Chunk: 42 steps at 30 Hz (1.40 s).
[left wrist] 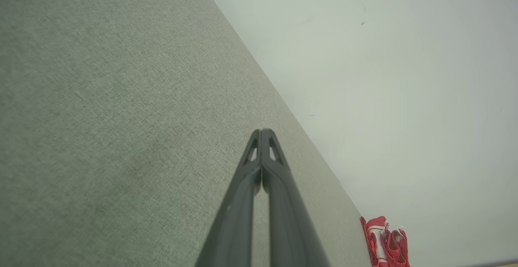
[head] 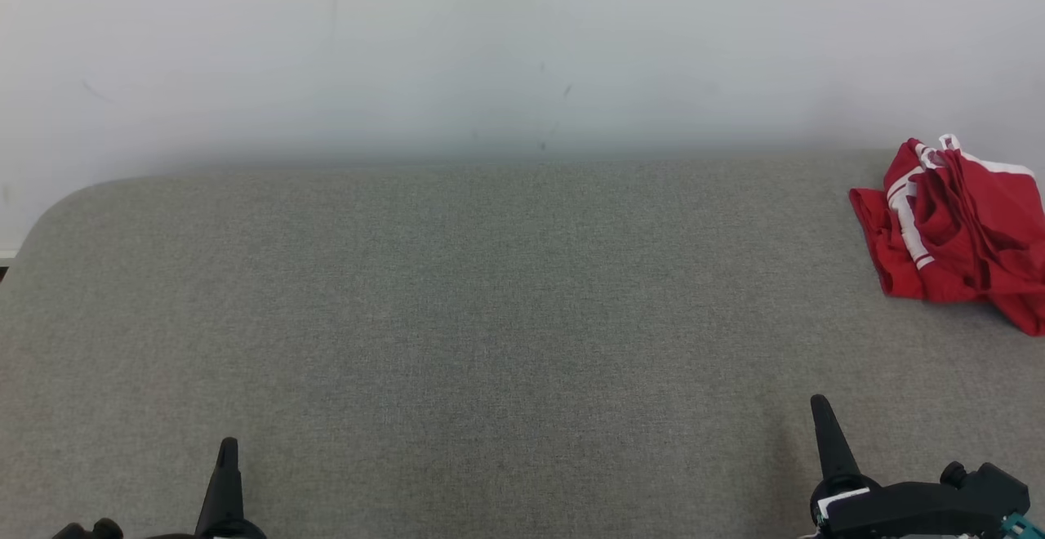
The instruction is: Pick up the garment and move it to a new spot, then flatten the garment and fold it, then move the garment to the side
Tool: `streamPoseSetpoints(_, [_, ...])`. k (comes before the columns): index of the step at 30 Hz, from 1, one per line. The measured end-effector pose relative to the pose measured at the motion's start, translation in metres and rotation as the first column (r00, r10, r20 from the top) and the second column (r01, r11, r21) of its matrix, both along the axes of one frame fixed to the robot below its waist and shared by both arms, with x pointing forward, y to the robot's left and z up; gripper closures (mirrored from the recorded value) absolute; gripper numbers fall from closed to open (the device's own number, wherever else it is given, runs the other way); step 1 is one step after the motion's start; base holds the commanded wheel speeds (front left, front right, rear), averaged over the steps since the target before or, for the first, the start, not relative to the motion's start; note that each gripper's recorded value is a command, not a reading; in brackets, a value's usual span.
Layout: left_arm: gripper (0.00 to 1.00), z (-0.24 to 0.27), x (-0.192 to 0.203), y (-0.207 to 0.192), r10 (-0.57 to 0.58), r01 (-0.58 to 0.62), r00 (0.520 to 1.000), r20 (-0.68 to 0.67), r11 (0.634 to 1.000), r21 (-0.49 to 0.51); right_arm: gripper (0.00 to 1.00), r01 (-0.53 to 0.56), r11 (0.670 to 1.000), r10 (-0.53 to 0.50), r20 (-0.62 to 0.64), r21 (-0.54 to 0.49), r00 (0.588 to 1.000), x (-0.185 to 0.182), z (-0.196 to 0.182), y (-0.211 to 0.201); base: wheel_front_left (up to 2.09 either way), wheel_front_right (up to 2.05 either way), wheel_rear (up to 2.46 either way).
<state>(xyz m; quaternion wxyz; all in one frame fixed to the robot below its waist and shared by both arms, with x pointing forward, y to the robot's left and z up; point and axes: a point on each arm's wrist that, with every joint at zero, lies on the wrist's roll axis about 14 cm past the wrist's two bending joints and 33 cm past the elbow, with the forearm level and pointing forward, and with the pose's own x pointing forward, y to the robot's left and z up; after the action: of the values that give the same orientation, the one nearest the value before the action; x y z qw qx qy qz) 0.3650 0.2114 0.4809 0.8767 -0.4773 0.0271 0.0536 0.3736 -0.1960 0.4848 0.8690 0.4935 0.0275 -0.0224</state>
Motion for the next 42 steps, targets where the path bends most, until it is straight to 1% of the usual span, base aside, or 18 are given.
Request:
streamPoseSetpoints(9, [1.0,0.004,0.004,-0.002,0.0,0.001,1.0,0.014,0.995,-0.098,1.0,0.008,0.995,-0.009,0.006,0.097,1.0,0.003,0.003,-0.001,0.0,0.0,0.0])
streamPoseSetpoints(20, [1.0,0.006,0.008,-0.004,-0.003,0.008,1.0,0.028,0.978,-0.21,1.0,0.009,0.98,-0.011,0.013,0.198,1.0,0.006,0.006,-0.002,0.0,0.0,0.0])
streamPoseSetpoints(29, [1.0,0.01,0.012,-0.006,-0.006,0.019,0.999,0.046,0.955,-0.296,1.0,0.008,0.96,-0.014,0.02,0.279,1.0,0.008,0.009,-0.002,0.0,0.0,0.0])
streamPoseSetpoints(42, [1.0,0.015,0.016,-0.008,-0.006,0.031,0.998,0.067,0.92,-0.391,1.0,0.007,0.93,-0.02,0.032,0.368,0.999,0.01,0.013,-0.003,0.0,0.0,0.0])
